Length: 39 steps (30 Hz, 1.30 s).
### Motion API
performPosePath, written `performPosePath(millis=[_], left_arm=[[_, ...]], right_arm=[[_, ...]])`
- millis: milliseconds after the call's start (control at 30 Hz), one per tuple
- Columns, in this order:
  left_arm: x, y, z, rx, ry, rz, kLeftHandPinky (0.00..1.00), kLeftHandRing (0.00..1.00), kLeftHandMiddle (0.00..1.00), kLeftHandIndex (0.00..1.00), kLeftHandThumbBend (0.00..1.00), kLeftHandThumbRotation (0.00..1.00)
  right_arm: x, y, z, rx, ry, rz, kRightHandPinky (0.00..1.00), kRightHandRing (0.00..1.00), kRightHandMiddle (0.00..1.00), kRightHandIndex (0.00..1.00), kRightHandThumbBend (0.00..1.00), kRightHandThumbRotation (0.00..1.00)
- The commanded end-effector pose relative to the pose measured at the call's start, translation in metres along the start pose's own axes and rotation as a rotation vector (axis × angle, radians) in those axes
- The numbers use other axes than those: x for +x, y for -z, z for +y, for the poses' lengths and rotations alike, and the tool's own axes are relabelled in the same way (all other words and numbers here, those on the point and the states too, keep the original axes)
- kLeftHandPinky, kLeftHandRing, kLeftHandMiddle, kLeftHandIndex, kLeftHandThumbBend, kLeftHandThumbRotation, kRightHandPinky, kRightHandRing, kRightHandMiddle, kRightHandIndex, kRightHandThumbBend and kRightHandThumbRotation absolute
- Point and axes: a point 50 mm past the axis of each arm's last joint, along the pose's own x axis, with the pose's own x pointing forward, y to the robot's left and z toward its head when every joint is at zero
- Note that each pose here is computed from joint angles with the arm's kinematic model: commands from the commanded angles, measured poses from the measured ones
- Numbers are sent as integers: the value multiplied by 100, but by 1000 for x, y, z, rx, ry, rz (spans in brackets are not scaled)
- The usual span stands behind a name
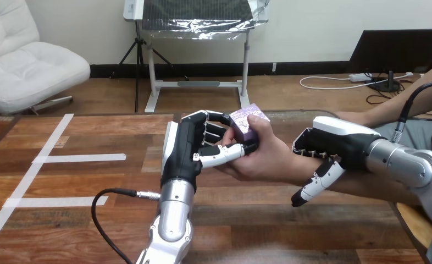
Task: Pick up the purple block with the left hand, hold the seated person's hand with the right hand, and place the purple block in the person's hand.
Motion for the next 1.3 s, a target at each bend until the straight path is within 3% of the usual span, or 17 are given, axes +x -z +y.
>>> performPosePath(millis=[0, 100, 167, 233, 267, 467, 867, 1267], left_arm=[[1, -8, -4, 41, 70, -23, 39, 48, 51, 52, 65, 4], [0, -8, -2, 48, 90, -25, 43, 53, 57, 59, 64, 14], [-1, -8, -2, 50, 99, -26, 49, 60, 64, 65, 63, 28], [-2, -8, -1, 46, 102, -28, 50, 61, 65, 67, 63, 31], [-2, -8, -1, 44, 103, -28, 53, 65, 69, 70, 64, 39], [-6, -11, 3, 37, 99, -68, 64, 75, 78, 79, 68, 59], [-13, -14, 11, 79, 97, -105, 83, 89, 89, 87, 70, 84], [-21, -18, 18, 59, 59, -129, 89, 90, 89, 88, 78, 93]], right_arm=[[9, -21, 6, 37, -9, -107, 32, 39, 46, 47, 90, 23], [8, -21, 6, 29, -31, -99, 35, 43, 49, 51, 91, 26], [8, -21, 6, 24, -43, -97, 41, 50, 56, 57, 92, 31], [8, -20, 7, 33, -49, -101, 42, 51, 57, 59, 92, 33], [8, -20, 7, 36, -50, -102, 47, 56, 62, 64, 94, 36], [7, -16, 8, 67, -55, -95, 60, 72, 76, 77, 99, 49], [5, -12, 9, 85, -37, -74, 71, 89, 91, 91, 100, 71], [2, -11, 10, 56, 24, -101, 73, 90, 93, 95, 100, 93]])
